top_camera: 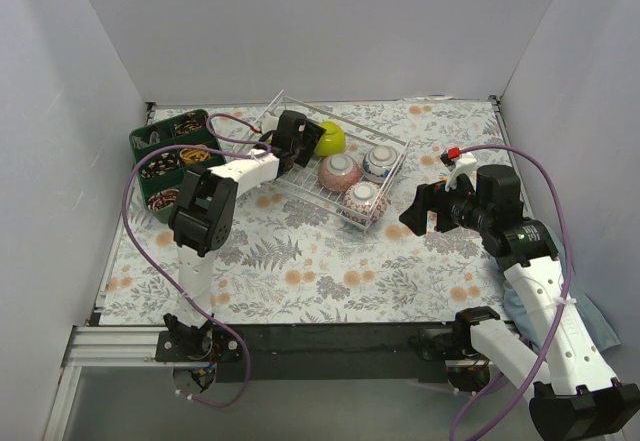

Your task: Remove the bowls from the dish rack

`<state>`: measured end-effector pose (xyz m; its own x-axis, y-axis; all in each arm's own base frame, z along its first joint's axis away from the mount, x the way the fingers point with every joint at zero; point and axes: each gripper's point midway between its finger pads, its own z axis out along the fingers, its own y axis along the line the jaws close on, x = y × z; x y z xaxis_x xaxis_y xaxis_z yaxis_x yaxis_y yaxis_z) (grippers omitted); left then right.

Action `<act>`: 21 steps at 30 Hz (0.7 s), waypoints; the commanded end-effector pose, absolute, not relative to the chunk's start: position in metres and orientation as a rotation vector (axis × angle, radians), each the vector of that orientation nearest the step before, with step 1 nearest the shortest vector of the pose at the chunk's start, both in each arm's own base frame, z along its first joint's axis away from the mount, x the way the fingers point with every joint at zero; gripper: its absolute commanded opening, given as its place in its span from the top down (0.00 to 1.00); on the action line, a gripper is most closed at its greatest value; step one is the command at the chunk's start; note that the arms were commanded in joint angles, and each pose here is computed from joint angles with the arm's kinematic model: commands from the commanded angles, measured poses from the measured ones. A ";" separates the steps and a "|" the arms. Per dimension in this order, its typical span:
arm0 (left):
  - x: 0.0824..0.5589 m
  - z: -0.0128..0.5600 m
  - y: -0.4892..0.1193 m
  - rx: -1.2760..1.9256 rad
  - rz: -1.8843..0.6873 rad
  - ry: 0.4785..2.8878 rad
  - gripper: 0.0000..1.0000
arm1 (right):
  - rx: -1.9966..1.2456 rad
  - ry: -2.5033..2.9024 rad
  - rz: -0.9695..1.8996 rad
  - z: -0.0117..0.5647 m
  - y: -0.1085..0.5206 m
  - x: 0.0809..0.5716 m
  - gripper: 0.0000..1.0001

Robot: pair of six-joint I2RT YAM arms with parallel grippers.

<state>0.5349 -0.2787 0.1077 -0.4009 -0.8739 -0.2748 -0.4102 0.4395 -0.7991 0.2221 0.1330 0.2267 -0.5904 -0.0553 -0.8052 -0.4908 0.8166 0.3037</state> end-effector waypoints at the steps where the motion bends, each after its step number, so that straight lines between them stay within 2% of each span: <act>1: 0.523 0.107 -0.257 -1.148 -0.760 1.988 0.51 | -0.417 2.101 0.670 0.235 0.137 0.220 0.04; 5: 0.521 0.120 -0.253 -1.107 -0.743 1.973 0.56 | -0.416 2.103 0.671 0.234 0.137 0.220 0.04; 9: 0.519 0.132 -0.248 -1.060 -0.726 1.962 0.66 | -0.419 2.102 0.677 0.236 0.139 0.220 0.04; 21: 0.516 0.164 -0.228 -0.878 -0.607 1.922 0.70 | -0.416 2.107 0.703 0.234 0.142 0.220 0.04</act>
<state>0.5132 -0.2499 0.1242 -0.4052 -0.8039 -0.4355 -0.3794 0.5812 -0.7199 0.2202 0.1357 0.2275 -0.5939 -0.0520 -0.8028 -0.4994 0.8063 0.3172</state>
